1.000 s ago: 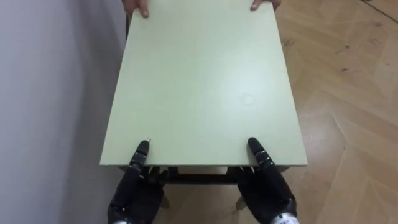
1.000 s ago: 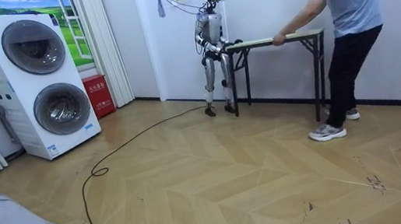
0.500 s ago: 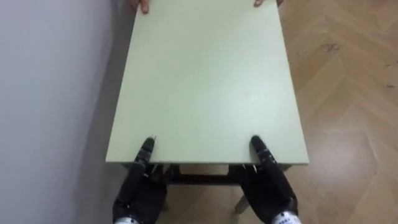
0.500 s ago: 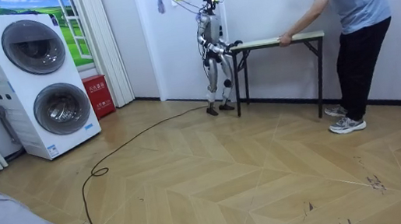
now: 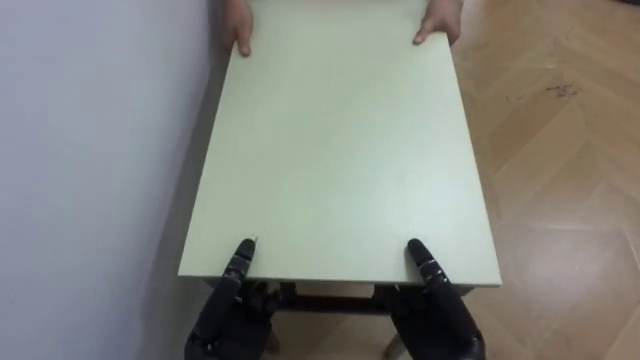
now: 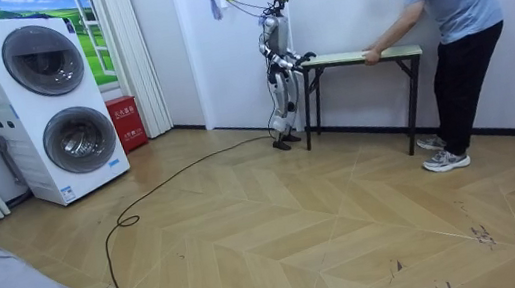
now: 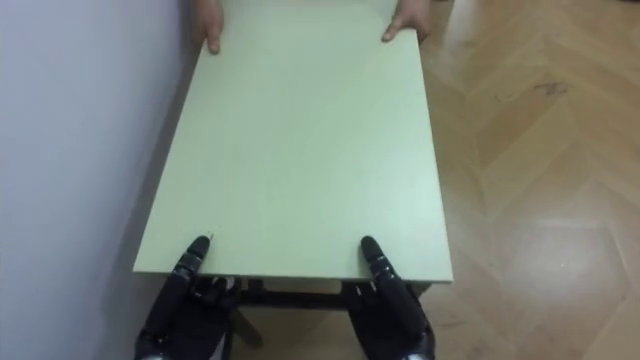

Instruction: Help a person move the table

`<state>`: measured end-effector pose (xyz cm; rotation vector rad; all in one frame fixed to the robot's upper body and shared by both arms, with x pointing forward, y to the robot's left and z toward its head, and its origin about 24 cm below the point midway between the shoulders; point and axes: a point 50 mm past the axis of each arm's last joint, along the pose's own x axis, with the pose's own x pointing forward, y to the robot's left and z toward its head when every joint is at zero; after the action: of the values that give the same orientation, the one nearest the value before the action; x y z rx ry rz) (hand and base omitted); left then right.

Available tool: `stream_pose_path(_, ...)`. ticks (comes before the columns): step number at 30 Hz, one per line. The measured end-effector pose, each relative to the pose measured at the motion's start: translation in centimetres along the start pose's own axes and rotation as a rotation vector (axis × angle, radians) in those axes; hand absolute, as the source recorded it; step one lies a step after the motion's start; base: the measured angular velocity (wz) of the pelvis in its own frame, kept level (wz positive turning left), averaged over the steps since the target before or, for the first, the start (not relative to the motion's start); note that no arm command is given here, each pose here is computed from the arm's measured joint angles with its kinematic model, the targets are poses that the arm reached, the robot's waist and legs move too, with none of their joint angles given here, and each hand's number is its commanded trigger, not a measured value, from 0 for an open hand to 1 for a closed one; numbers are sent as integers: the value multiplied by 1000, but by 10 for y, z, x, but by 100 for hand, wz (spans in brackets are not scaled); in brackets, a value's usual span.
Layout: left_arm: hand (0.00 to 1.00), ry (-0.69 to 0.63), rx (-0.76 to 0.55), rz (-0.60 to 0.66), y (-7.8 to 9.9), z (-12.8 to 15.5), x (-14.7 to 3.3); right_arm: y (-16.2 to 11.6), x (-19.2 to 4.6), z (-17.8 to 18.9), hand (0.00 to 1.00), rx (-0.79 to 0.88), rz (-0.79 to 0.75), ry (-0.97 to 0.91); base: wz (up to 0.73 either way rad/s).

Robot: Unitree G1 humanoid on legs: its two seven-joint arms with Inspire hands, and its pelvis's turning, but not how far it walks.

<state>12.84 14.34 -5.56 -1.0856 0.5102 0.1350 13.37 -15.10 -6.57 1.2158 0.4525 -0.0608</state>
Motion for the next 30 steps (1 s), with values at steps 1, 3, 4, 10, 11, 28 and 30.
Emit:
stream_pose_path(1,100,5,5,6,1,-1,0,-2,-2,0,100,1,-7,1,4)
stream_pose_path(3,100,12,15,14,3,-2,0,-4,-3,0,100,-3,-17,4,9)
stream_pose_path(4,100,12,17,16,5,-2,-1,-4,-3,-1,100,-5,-19,7,12)
stream_pose_path(10,100,29,18,13,15,-5,3,-12,-5,-5,100,9,-40,19,10)
stream_pose_path(11,100,30,18,11,15,-5,4,-12,-5,-5,100,10,-41,18,0)
stream_pose_path(28,0,13,39,11,16,-4,4,-17,-6,-11,0,43,-47,25,0)
stream_pose_path(30,0,14,45,14,17,-5,3,-18,-6,-11,0,44,-50,26,0)
